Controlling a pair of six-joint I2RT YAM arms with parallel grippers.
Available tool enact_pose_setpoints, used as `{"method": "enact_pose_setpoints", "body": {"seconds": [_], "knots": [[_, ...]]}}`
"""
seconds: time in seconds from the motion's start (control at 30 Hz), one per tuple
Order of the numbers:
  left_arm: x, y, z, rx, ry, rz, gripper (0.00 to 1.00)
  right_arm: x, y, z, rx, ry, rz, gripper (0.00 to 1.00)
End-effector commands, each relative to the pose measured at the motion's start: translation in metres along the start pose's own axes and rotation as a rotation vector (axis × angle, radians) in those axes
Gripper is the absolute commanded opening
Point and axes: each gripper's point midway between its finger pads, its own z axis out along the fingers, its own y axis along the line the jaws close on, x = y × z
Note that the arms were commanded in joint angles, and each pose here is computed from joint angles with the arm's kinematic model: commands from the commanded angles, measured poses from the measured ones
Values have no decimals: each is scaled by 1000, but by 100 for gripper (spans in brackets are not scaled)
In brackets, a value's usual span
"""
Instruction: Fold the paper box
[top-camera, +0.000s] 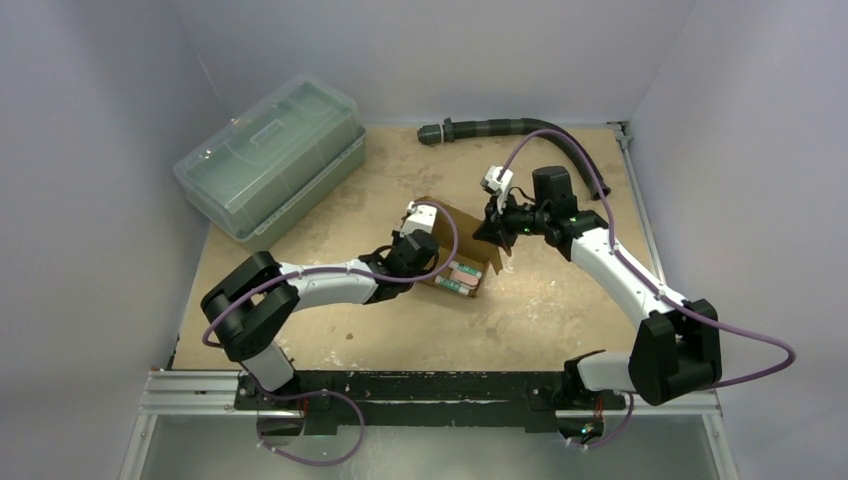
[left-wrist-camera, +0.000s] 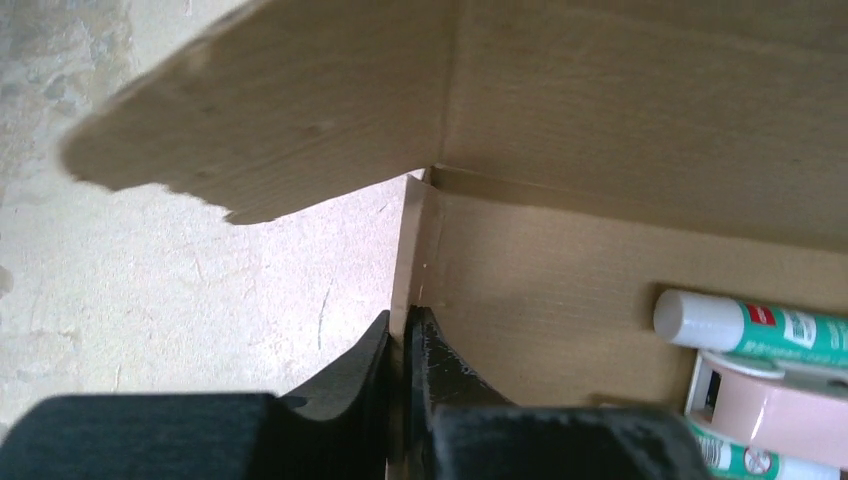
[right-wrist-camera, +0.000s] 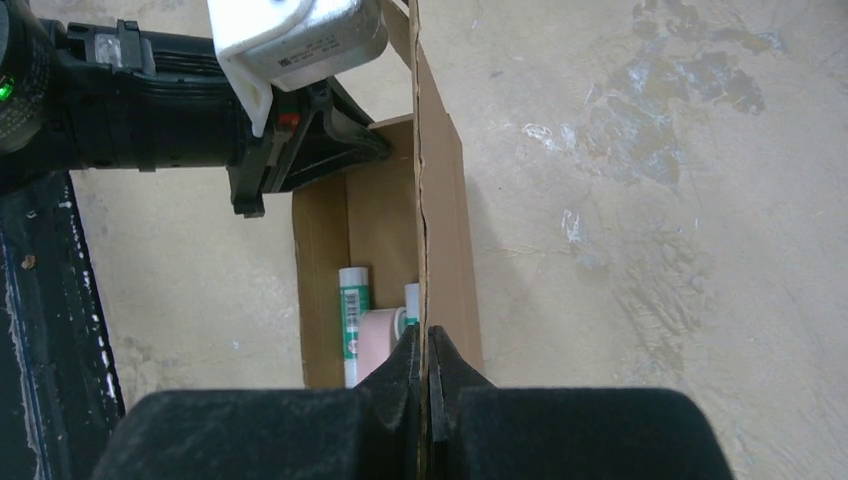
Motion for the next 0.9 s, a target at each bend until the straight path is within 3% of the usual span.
{"method": "enact_pose_setpoints", "body": {"seconds": [0.0, 0.5, 0.87], "knots": [[-9, 5, 5, -44, -42, 26, 0, -11, 2, 1, -9, -35, -27, 0], [18, 8, -1, -62, 4, 142, 0, -10, 16, 5, -75, -27, -45, 0], [16, 3, -13, -9, 7, 42, 1, -7, 15, 5, -78, -14, -58, 0]]}}
